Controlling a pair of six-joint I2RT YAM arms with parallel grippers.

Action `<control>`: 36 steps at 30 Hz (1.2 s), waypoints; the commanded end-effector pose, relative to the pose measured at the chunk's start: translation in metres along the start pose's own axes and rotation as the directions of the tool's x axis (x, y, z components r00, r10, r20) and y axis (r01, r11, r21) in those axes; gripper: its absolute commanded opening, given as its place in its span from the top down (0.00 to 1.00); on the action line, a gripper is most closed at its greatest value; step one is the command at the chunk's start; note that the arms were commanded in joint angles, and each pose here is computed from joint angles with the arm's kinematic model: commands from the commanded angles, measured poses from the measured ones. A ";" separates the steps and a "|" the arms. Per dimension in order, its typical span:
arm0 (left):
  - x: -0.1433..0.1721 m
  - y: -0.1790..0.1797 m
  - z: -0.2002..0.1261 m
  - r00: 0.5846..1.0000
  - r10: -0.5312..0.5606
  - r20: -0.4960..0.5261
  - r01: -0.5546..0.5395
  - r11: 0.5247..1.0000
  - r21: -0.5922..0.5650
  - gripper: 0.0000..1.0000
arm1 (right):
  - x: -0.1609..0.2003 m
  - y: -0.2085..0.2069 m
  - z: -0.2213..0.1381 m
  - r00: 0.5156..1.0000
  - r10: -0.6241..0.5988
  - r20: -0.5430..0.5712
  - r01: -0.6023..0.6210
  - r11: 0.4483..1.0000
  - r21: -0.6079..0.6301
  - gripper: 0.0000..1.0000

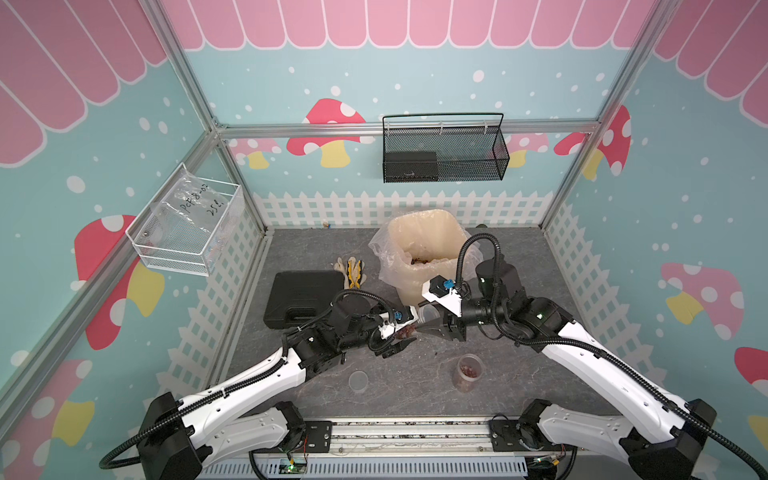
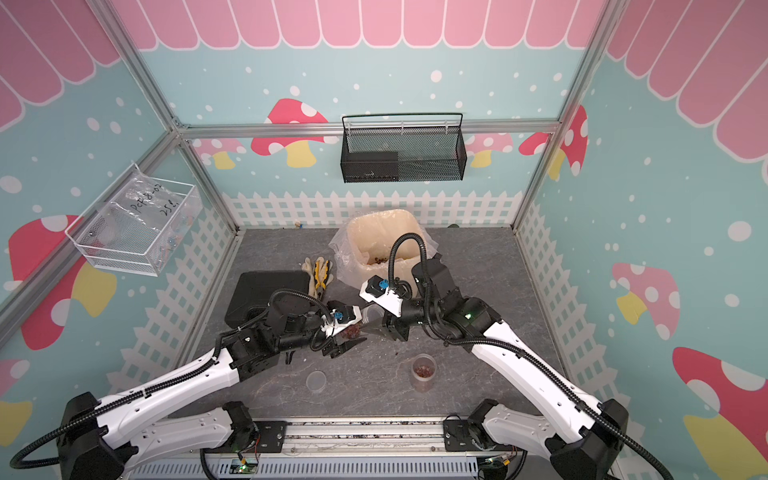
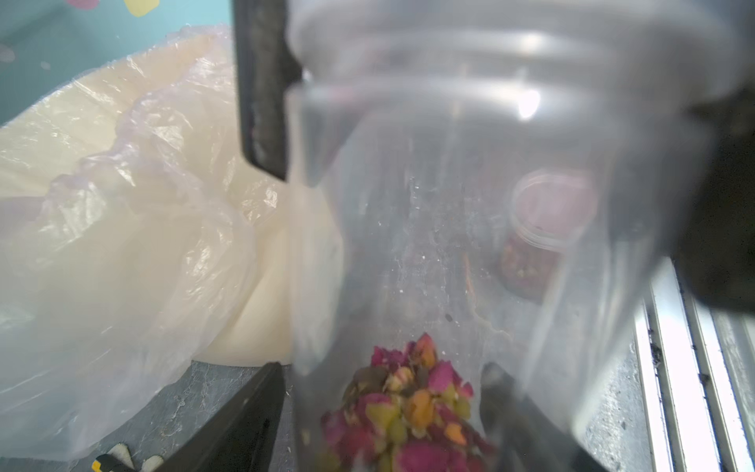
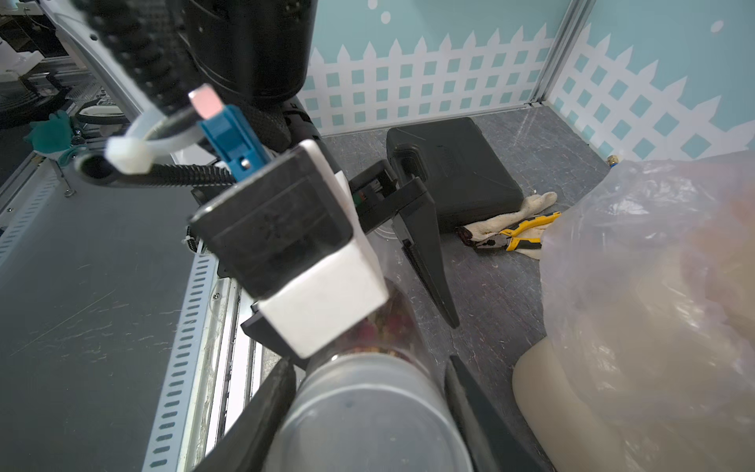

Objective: Empty the moldy dried flower tea in the jars
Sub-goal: Unscrew the lid from the jar.

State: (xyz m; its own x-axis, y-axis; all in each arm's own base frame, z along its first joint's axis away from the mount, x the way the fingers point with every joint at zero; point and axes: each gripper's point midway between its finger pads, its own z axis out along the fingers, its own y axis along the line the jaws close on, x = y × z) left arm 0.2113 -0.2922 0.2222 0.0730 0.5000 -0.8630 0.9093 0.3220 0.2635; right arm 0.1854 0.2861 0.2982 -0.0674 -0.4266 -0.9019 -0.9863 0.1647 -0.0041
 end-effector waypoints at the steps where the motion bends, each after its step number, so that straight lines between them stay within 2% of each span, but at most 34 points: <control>1: -0.001 -0.005 -0.003 1.000 0.009 0.023 -0.010 1.000 0.015 0.18 | -0.003 0.006 -0.004 1.000 -0.021 0.017 0.021 1.000 -0.004 0.96; 8: -0.006 -0.010 -0.006 0.997 0.021 0.077 -0.024 0.999 0.030 0.19 | -0.006 0.007 -0.005 0.999 -0.019 0.028 0.019 1.000 -0.012 0.96; 14: -0.008 -0.010 -0.006 0.995 0.024 0.092 -0.027 0.999 0.031 0.24 | -0.004 0.007 -0.002 1.000 -0.004 0.022 0.004 1.000 -0.022 0.96; 19: -0.011 -0.012 -0.006 0.994 0.018 0.107 -0.023 0.999 0.043 0.34 | -0.002 0.006 0.001 1.000 0.011 0.019 -0.010 1.000 -0.026 0.96; 23: -0.010 -0.014 -0.005 0.994 0.014 0.107 -0.020 0.999 0.050 0.49 | -0.002 0.005 0.002 1.000 0.015 0.017 -0.015 1.000 -0.022 0.96; 27: -0.009 -0.013 -0.005 0.994 0.014 0.104 -0.019 0.999 0.045 0.53 | -0.001 0.004 0.002 1.000 0.022 0.014 -0.022 1.000 -0.017 0.93; 29: -0.009 -0.011 -0.005 0.995 0.016 0.103 -0.020 0.999 0.033 0.55 | -0.003 0.003 0.001 1.000 0.026 0.017 -0.026 1.000 -0.013 0.85; 30: -0.010 -0.009 -0.005 0.995 0.019 0.103 -0.021 0.999 0.024 0.56 | -0.004 0.002 0.001 0.999 0.028 0.018 -0.027 1.000 -0.009 0.77; 34: -0.003 0.005 -0.003 0.997 0.040 0.061 -0.037 0.998 -0.054 0.62 | -0.020 0.002 -0.008 0.998 0.036 0.055 -0.037 0.999 0.007 0.30; 36: 0.001 0.013 -0.003 0.998 0.056 0.032 -0.052 0.994 -0.100 0.67 | -0.031 0.003 -0.016 0.996 0.047 0.081 -0.049 0.999 0.023 0.20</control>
State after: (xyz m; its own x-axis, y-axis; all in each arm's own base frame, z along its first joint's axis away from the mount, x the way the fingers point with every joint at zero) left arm 0.2079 -0.2919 0.2233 0.1171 0.4626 -0.8788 0.9021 0.3206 0.2890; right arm 0.1857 0.2859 0.3031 -0.1313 -0.4016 -0.9063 -0.9785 0.1993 0.0534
